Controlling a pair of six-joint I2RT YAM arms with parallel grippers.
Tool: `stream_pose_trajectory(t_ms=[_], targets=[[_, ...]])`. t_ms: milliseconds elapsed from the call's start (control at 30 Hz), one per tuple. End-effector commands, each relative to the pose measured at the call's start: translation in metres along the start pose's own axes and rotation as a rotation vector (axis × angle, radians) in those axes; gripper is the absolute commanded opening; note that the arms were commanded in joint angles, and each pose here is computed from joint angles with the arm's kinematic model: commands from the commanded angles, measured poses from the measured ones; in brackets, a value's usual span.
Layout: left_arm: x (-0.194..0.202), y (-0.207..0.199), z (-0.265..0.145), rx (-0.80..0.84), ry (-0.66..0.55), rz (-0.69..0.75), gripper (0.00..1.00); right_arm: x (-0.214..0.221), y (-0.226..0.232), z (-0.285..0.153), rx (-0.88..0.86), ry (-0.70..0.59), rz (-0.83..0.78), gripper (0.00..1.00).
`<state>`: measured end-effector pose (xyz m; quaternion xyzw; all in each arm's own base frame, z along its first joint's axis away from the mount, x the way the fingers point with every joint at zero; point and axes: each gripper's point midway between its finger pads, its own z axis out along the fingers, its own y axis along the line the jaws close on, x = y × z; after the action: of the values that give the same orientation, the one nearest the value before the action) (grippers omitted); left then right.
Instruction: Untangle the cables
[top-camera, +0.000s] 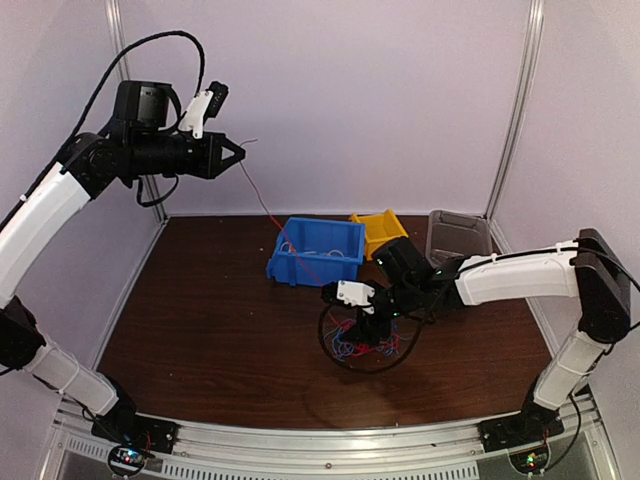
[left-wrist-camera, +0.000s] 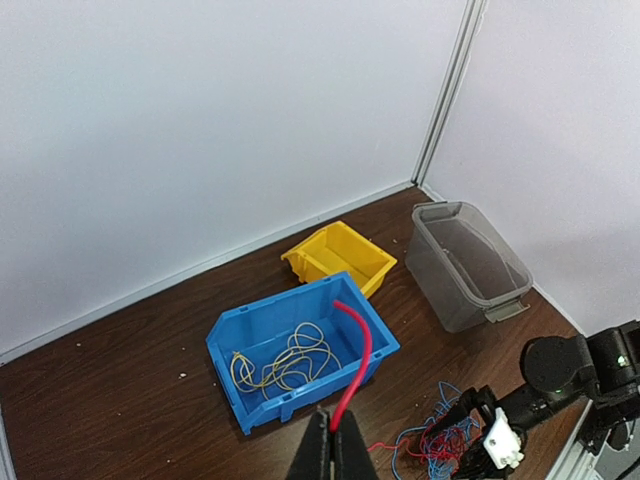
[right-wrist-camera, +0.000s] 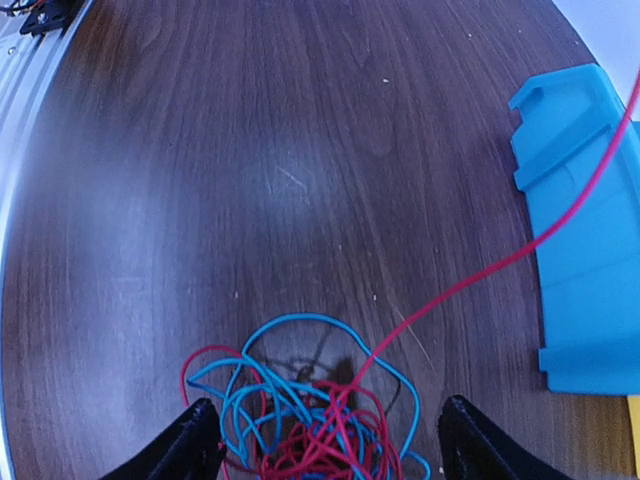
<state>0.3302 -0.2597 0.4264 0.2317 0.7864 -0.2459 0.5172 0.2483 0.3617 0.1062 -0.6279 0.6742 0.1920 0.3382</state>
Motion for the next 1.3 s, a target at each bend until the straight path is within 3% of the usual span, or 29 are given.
stream_pose_trajectory(t_ms=[0, 267, 400, 567, 833, 967, 1100, 1267], targets=[[-0.011, -0.003, -0.003, 0.014, -0.019, 0.021, 0.00, -0.018, -0.006, 0.029, -0.047, -0.065, 0.053, 0.71], [-0.046, 0.009, -0.028, -0.091, -0.099, 0.060, 0.00, 0.011, 0.011, 0.045, -0.108, -0.024, 0.098, 0.43], [-0.084, 0.025, -0.056, -0.218, -0.186, 0.088, 0.00, 0.027, 0.012, 0.044, -0.104, 0.012, 0.109, 0.42], [-0.149, 0.046, -0.133, -0.421, -0.427, 0.071, 0.00, 0.043, 0.009, 0.045, -0.121, 0.040, 0.159, 0.43], [-0.207, 0.043, -0.263, -0.517, -0.808, 0.052, 0.00, 0.057, -0.001, 0.048, -0.126, 0.063, 0.216, 0.42], [-0.219, 0.044, -0.312, -0.571, -0.916, 0.056, 0.00, 0.063, -0.009, 0.046, -0.113, 0.065, 0.234, 0.42], [-0.215, 0.046, -0.297, -0.577, -0.879, 0.068, 0.00, 0.061, -0.018, 0.036, -0.106, 0.045, 0.261, 0.50], [-0.182, 0.039, -0.203, -0.433, -0.679, 0.070, 0.00, 0.032, -0.010, -0.003, -0.178, -0.041, 0.183, 0.62]])
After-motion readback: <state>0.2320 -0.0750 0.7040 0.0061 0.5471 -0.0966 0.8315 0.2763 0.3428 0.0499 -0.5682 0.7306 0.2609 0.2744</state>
